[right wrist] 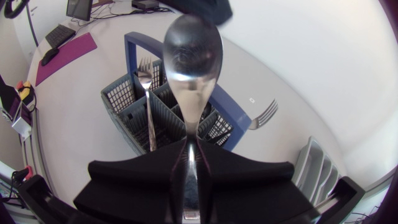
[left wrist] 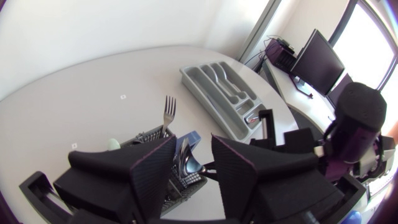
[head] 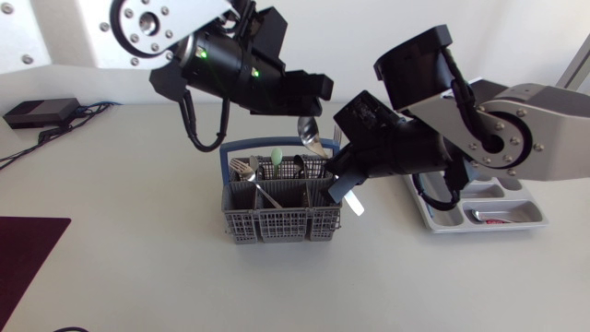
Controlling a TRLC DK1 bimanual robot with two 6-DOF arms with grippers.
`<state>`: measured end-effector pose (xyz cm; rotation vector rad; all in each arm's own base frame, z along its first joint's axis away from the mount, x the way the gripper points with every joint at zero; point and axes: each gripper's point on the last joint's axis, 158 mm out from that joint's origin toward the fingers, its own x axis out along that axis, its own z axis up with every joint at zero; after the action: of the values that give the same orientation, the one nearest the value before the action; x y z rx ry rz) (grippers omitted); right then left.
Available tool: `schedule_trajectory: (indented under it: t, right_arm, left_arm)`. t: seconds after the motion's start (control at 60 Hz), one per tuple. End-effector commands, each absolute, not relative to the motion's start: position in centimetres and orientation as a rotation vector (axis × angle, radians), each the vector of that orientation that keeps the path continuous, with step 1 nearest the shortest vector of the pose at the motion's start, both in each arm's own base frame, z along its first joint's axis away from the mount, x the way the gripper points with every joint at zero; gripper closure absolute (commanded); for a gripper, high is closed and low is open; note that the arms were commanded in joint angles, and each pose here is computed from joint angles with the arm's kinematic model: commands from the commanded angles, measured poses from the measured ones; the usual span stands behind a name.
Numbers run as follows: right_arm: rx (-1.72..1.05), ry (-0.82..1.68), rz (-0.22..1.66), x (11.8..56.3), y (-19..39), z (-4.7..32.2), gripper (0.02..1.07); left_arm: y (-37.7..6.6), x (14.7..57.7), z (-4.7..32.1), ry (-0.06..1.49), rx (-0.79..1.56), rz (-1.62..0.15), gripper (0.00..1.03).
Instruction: Sort the cutlery from the basket into the organizer compartments.
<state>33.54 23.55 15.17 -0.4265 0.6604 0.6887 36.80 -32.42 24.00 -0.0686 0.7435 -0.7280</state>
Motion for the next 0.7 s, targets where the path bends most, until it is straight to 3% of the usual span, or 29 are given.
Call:
schedule_trajectory:
  t: [0.0,0.3,0.683]
  right_arm:
    - [-0.430,0.695,0.659,33.3,21.5,14.2,1.01]
    - [-0.361,0.734,0.468,36.6,11.6,14.2,1.01]
    - [-0.228,0.813,0.196,44.3,-2.1,12.7,1.01]
  left_arm:
    - [-31.6,37.1,30.1,0.600,-0.119,-0.744,0.55]
    - [-26.9,39.4,31.1,0.549,-0.108,-0.639,0.52]
    - [-21.1,39.2,26.4,0.592,0.028,-0.516,0.52]
